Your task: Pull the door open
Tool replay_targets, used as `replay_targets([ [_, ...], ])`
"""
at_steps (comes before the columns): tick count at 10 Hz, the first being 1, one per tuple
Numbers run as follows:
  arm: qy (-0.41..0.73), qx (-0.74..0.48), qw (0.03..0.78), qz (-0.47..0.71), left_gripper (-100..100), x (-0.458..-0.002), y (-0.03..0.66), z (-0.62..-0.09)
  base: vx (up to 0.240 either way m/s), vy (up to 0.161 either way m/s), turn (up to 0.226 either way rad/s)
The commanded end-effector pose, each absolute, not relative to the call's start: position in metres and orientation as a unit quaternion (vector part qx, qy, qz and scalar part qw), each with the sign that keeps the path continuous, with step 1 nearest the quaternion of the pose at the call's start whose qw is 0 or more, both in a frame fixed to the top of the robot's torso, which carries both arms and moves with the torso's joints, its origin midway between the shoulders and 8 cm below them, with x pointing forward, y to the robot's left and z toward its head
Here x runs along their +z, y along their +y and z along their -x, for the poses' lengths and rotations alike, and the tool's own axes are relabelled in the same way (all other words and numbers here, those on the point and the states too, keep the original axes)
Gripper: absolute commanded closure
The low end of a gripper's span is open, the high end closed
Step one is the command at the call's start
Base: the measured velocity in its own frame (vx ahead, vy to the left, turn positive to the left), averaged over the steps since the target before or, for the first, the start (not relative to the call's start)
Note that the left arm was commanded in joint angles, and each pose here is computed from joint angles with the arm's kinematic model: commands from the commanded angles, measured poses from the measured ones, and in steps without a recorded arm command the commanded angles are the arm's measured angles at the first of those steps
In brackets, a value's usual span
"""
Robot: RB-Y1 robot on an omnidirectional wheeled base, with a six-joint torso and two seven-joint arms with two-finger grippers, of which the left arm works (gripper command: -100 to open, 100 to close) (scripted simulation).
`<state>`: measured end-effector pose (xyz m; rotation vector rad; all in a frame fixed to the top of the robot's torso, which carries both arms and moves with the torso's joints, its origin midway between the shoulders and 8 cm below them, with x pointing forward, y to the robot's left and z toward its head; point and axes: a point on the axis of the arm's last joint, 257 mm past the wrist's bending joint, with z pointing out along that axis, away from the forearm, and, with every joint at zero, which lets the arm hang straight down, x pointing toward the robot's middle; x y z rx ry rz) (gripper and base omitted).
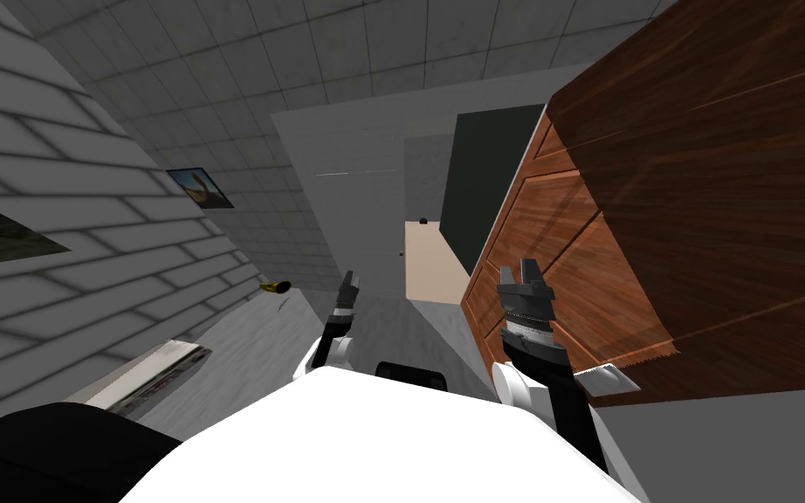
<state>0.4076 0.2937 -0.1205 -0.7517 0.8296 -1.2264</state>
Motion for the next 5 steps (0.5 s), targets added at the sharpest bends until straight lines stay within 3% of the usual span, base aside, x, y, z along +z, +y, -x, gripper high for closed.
replay_targets([
  [1,0.374,-0.543,0.670,0.342,-100,-0.132,0.297,-0.409,0.112,-0.036,-0.035],
  [5,0.386,-0.538,0.657,0.361,-100,-0.159,0.303,-0.416,0.104,-0.032,-0.037],
])
